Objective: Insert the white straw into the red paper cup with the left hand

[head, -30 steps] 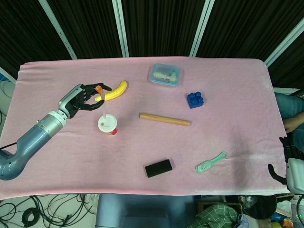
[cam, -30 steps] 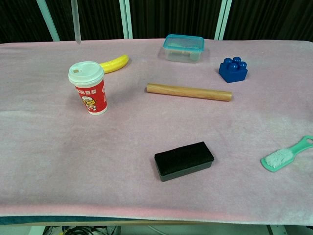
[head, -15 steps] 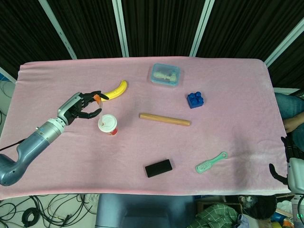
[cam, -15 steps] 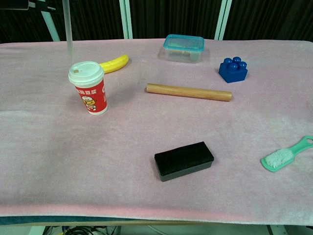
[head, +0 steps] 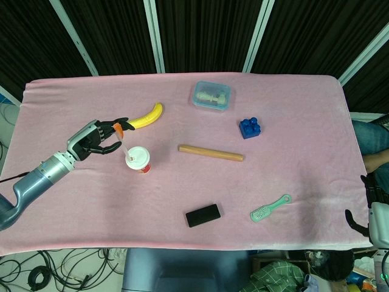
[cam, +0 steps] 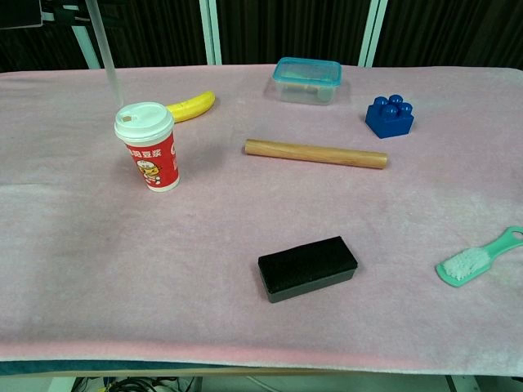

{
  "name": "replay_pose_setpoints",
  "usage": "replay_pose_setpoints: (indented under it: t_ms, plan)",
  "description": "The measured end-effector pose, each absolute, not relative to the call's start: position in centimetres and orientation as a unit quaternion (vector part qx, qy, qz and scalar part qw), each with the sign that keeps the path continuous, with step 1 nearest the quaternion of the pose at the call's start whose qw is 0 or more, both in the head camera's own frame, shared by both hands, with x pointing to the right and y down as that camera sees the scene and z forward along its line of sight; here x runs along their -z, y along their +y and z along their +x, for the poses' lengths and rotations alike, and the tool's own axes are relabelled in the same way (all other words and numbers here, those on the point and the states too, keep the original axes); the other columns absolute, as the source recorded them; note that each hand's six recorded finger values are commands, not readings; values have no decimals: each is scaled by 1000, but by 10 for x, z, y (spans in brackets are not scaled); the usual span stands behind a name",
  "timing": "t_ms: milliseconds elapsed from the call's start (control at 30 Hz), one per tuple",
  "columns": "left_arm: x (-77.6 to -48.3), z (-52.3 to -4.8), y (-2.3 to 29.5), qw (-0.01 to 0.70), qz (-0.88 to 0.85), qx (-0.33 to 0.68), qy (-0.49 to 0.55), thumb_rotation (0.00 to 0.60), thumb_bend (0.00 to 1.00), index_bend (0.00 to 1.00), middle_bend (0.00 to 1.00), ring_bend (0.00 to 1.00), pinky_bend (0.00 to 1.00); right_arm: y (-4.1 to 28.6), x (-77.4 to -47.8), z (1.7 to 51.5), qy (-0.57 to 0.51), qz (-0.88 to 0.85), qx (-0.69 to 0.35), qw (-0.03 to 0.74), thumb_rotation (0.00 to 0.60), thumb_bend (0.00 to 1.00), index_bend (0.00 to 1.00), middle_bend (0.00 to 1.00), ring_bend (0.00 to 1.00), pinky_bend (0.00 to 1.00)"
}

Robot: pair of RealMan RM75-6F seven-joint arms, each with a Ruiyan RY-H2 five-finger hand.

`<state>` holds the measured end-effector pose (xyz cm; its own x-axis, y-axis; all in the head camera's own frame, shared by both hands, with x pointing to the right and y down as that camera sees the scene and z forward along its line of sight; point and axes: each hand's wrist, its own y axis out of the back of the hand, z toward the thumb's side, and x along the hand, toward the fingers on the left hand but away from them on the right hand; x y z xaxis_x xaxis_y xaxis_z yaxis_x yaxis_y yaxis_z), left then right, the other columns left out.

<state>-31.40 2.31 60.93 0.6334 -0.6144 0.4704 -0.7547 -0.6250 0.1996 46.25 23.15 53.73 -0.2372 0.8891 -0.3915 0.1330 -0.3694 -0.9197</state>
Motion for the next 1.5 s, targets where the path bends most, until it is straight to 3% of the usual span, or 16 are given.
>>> replay_pose_setpoints:
  t_ms: [1500]
  plan:
    - [-637,-318,11,195,889,-189,-368,600,421,674,301,18,96,232,-537,463,-476,-538,-629,298,600,283,24,47,159,199]
